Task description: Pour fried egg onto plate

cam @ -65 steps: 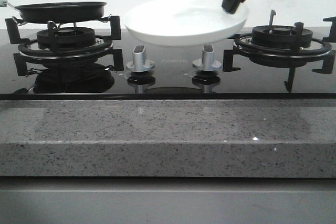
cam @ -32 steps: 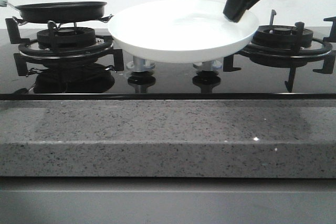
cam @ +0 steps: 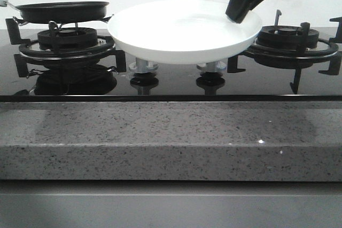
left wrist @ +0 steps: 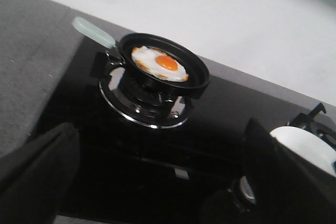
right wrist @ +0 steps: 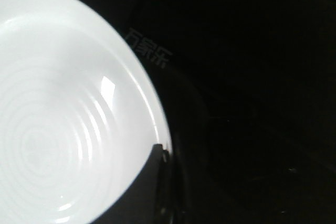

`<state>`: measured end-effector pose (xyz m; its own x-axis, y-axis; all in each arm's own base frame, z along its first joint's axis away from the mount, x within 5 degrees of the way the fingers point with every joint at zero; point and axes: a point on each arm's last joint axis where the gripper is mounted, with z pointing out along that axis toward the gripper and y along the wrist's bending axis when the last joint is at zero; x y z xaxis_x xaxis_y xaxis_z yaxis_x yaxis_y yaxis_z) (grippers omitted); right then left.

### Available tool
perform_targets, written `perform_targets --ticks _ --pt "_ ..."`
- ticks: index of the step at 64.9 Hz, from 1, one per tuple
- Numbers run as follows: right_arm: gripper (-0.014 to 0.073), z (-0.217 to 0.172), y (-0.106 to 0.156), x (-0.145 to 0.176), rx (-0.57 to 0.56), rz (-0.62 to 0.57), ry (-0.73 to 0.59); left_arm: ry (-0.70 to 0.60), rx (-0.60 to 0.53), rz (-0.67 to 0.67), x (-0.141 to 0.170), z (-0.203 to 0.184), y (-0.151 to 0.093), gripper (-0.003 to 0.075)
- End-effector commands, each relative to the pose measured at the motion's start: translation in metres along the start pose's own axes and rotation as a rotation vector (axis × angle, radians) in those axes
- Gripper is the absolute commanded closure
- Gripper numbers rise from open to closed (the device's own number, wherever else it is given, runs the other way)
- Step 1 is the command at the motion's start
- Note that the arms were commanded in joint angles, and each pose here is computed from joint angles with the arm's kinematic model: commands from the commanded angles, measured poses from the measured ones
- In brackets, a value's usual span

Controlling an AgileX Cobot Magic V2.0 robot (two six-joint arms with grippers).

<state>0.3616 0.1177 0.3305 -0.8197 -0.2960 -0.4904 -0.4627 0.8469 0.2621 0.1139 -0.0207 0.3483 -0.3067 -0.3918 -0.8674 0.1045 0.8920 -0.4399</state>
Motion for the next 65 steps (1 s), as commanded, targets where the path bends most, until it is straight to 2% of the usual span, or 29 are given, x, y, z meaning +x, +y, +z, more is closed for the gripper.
perform_targets --ticks 1,12,23,32,38,48,65 --pt "0.0662 -0.029 0.012 -0.006 -0.019 -0.02 -0.105 0.023 0.031 -0.088 -0.029 0.023 -0.011 0.0101" --pt "0.0662 -0.029 0.012 -0.006 -0.019 -0.02 -0.105 0.131 0.071 -0.175 -0.057 0.064 -0.021 0.0101" --pt "0.0662 -0.029 0.012 -0.006 -0.019 -0.02 -0.105 0.194 0.062 -0.245 -0.072 0.099 -0.017 0.0101" --pt "0.0662 -0.029 0.012 -0.006 -0.019 -0.02 -0.105 0.265 0.104 -0.367 -0.082 0.125 0.008 0.0101" --pt "0.0662 -0.029 0.012 -0.006 -0.019 -0.02 -0.105 0.252 0.151 -0.459 -0.09 0.137 0.034 0.0101" --pt "0.0662 -0.029 0.012 -0.006 -0.019 -0.02 -0.105 0.247 0.184 -0.523 -0.099 0.157 0.069 0.0101" --pt "0.0662 -0.029 0.012 -0.006 -0.019 -0.02 -0.105 0.283 0.178 -0.559 -0.104 0.196 0.095 0.0101"
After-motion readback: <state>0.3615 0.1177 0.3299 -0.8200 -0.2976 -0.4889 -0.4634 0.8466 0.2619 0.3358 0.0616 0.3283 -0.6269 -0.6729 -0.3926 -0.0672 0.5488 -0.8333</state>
